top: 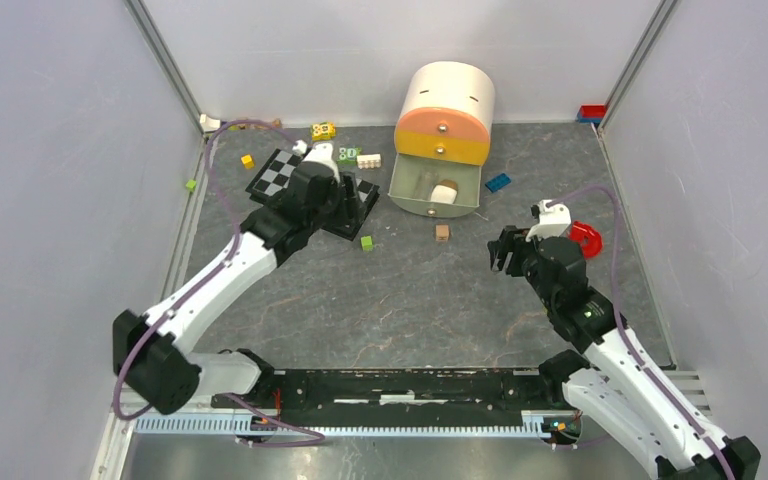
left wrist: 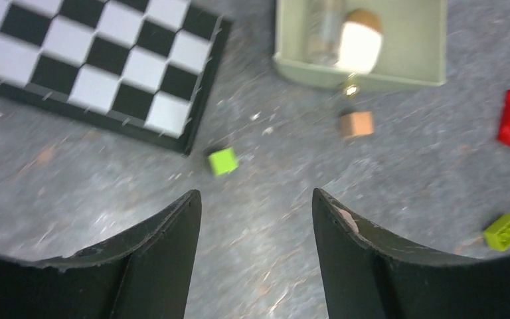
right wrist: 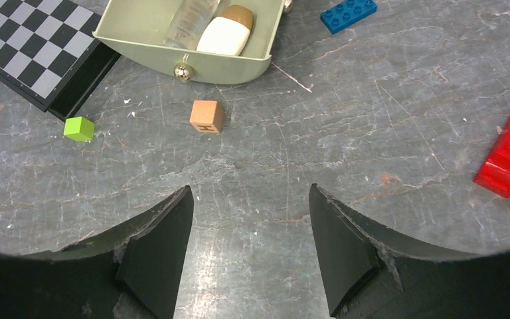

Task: Organize the makeup
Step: Close the drawer in the storage box.

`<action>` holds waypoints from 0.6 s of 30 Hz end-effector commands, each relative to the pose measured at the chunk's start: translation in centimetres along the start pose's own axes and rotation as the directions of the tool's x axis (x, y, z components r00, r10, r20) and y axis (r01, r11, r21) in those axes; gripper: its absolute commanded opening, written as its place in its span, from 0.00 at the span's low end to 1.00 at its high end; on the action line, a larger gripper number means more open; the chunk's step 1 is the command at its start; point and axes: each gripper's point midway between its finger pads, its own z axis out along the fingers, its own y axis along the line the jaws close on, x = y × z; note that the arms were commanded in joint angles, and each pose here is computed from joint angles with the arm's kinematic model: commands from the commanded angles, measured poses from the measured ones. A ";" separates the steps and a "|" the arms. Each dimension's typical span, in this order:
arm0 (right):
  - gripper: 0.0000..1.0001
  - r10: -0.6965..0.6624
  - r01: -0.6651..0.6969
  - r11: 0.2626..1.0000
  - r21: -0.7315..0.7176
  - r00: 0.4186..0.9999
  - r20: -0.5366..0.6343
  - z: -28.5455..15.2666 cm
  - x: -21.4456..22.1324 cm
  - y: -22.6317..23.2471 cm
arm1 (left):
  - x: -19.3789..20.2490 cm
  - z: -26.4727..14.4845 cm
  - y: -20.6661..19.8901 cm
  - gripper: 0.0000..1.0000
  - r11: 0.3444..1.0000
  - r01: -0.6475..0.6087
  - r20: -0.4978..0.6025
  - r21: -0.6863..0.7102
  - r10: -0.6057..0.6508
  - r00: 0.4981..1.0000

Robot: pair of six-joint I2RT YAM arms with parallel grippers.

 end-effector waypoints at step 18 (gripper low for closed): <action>0.65 0.073 -0.073 0.997 -0.004 0.997 -0.010 7.0 1.9 5.3 | 6.3 -6.2 10.2 0.83 0.957 -0.060 -0.020 -0.285 0.057 0.998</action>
